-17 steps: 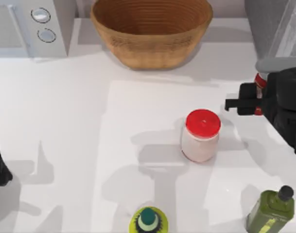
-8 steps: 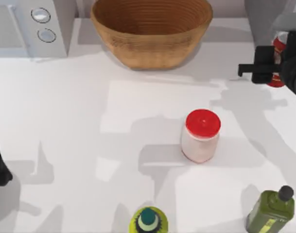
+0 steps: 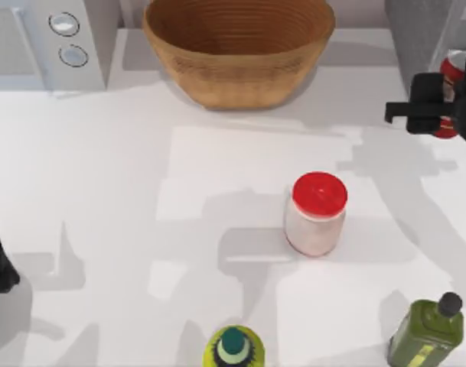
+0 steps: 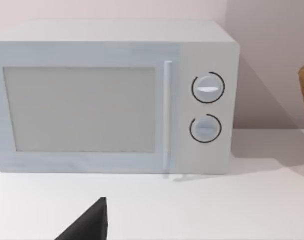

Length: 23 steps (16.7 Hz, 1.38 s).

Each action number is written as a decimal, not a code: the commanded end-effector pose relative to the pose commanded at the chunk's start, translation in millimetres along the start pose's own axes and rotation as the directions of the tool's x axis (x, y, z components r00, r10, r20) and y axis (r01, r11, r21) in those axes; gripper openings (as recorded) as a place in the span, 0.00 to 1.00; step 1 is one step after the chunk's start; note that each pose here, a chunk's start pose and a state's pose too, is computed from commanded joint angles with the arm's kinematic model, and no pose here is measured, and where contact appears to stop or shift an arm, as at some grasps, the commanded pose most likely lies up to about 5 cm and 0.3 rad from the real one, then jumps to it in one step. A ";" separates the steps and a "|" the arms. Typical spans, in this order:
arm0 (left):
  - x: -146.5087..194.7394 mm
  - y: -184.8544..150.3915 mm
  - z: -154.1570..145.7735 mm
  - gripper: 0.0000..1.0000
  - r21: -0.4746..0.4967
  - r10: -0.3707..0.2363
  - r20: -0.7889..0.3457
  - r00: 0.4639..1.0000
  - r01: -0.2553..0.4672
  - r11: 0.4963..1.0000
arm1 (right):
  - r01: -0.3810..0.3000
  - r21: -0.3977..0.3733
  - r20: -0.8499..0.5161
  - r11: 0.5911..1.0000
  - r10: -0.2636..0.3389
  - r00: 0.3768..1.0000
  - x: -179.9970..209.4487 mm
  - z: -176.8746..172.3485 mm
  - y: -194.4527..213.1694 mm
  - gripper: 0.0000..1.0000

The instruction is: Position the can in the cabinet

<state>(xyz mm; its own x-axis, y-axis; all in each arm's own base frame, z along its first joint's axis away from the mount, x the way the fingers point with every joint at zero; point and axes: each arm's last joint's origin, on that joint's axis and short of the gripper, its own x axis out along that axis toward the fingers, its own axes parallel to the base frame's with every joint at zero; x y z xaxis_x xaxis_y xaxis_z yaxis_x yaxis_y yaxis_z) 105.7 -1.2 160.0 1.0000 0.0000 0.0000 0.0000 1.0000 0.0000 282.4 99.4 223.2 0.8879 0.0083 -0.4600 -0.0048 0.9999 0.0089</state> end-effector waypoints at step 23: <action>0.0 0.0 0.0 1.00 0.000 0.000 0.000 1.000 0.000 1.000 | 0.008 -0.006 0.460 1.000 -0.005 0.888 -128.6 -136.8 -100.3 0.00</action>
<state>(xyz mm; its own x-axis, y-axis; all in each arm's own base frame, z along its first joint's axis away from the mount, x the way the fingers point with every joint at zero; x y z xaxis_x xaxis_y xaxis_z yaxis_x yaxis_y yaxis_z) 105.7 -1.2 160.0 1.0000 0.0000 0.0000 0.0000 1.0000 0.0000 105.7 -1.2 160.0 1.0000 0.0000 0.0000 0.0000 1.0000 0.0000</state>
